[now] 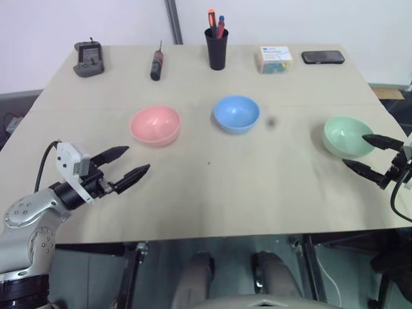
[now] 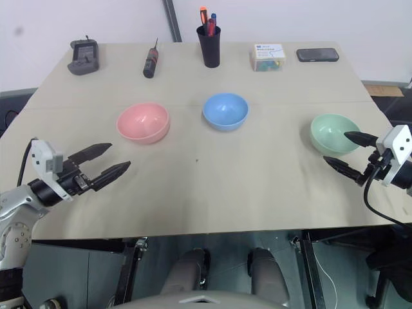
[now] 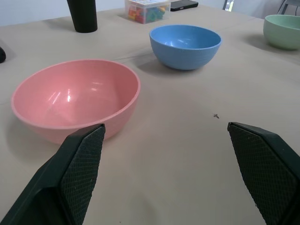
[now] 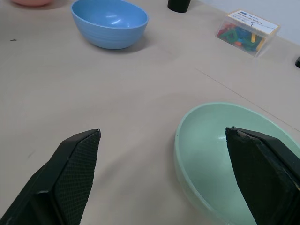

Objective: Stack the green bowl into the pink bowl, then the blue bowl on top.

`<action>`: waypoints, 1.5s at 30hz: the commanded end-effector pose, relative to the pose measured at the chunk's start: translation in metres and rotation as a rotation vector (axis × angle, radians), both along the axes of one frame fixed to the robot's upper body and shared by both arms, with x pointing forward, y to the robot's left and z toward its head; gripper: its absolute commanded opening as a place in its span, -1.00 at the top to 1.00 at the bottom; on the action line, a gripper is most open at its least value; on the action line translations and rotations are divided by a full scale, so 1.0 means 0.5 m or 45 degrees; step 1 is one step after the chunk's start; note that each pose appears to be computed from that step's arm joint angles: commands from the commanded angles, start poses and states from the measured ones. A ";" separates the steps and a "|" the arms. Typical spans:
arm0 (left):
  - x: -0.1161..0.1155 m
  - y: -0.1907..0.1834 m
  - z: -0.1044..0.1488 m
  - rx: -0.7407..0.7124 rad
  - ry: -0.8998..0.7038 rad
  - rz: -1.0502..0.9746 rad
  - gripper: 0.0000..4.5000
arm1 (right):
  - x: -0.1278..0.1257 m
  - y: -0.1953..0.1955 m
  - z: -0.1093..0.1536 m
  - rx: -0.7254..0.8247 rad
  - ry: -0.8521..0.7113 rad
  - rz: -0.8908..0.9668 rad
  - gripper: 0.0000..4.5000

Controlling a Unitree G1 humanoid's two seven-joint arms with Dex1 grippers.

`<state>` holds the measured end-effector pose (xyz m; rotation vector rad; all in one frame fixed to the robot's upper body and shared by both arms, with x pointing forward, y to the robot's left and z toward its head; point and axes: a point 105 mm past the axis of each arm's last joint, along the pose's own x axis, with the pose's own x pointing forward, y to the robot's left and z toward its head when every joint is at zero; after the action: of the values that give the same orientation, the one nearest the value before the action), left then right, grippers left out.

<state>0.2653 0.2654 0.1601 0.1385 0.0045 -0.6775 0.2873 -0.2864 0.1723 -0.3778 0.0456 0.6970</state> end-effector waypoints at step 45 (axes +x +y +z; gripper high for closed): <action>0.146 -0.108 0.038 1.033 -0.076 0.196 0.98 | -0.042 0.281 -0.009 0.141 -0.123 0.541 -1.00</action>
<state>0.3352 0.2108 0.1637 0.9128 0.2789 -0.5149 0.2686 -0.1449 0.1575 -0.2886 -0.1182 1.1055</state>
